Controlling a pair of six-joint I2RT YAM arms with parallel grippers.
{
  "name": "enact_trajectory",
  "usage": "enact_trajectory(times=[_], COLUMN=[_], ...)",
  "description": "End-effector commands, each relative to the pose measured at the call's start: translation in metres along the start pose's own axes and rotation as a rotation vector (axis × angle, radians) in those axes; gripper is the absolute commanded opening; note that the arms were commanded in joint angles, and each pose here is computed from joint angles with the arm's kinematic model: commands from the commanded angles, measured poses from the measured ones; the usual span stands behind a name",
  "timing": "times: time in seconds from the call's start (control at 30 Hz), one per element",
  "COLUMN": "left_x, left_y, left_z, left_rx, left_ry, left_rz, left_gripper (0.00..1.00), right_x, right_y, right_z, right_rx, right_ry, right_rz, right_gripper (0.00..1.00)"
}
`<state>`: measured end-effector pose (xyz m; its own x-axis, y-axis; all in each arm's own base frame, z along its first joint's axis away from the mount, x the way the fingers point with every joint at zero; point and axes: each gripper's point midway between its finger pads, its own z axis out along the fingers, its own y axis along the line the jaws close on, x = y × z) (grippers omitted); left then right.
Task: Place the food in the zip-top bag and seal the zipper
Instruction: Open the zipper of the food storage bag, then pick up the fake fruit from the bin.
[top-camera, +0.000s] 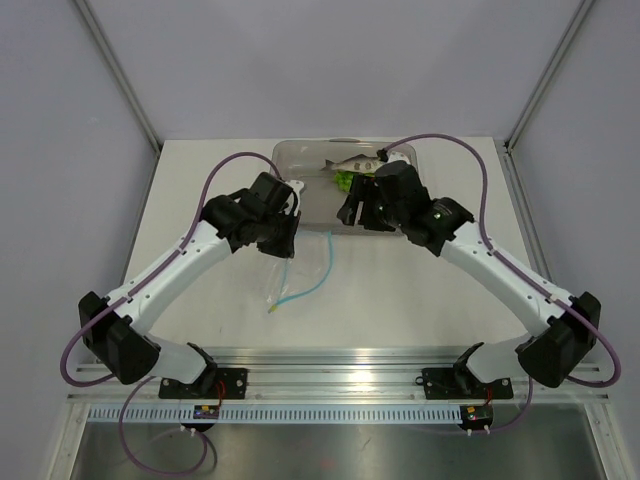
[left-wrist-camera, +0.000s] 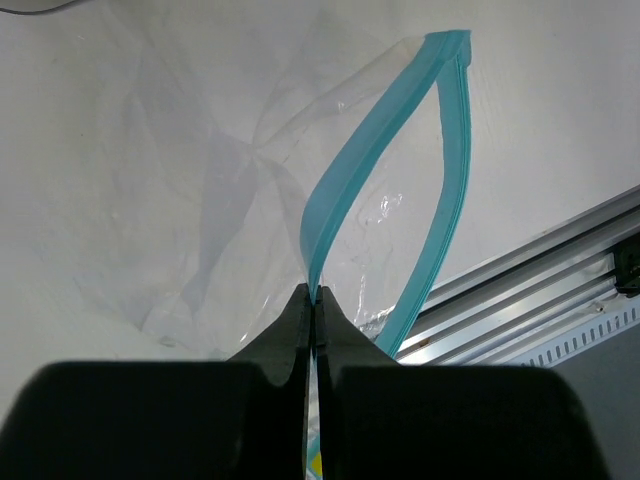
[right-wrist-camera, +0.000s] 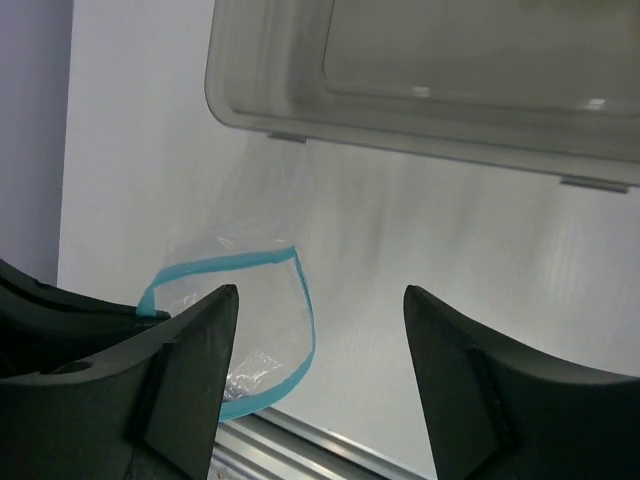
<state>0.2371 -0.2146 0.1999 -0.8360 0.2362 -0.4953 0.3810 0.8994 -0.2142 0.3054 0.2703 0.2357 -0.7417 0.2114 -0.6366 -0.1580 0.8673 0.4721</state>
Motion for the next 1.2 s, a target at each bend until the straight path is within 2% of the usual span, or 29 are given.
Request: enact_trajectory(times=[0.0, 0.2, 0.27, 0.43, 0.57, 0.6, 0.73, 1.17], left_x=[-0.011, -0.021, -0.025, -0.034, -0.032, -0.032, -0.027, -0.024], left_y=[0.0, -0.002, -0.003, -0.007, -0.005, -0.005, -0.002, 0.003], left_z=[0.004, 0.002, -0.001, -0.004, -0.004, -0.005, -0.003, 0.0], left_rx=[0.0, 0.008, 0.008, 0.02, 0.014, 0.014, 0.013, 0.017], left_ry=[-0.045, -0.072, -0.083, -0.108, -0.101, -0.103, -0.095, -0.087], left_rz=[-0.003, -0.028, -0.045, -0.07, -0.078, -0.079, -0.083, -0.109], left_gripper=[0.0, 0.0, 0.0, 0.0, 0.0, 0.0, 0.0, 0.0], right_x=[-0.038, -0.096, -0.104, -0.124, -0.113, -0.121, -0.112, -0.091], right_y=[-0.021, -0.098, -0.125, -0.147, -0.171, -0.17, -0.187, -0.223], right_z=[-0.028, -0.01, 0.01, 0.046, 0.089, 0.092, 0.124, 0.16], right_rx=[0.115, 0.251, 0.33, 0.432, 0.512, 0.516, 0.557, 0.647], right_ry=[-0.135, -0.208, -0.194, -0.132, -0.004, -0.012, 0.059, 0.134], right_rz=[-0.064, 0.075, 0.082, -0.007, -0.108, -0.12, -0.171, -0.224], right_gripper=[0.75, 0.73, 0.73, 0.77, 0.84, 0.85, 0.88, 0.88])
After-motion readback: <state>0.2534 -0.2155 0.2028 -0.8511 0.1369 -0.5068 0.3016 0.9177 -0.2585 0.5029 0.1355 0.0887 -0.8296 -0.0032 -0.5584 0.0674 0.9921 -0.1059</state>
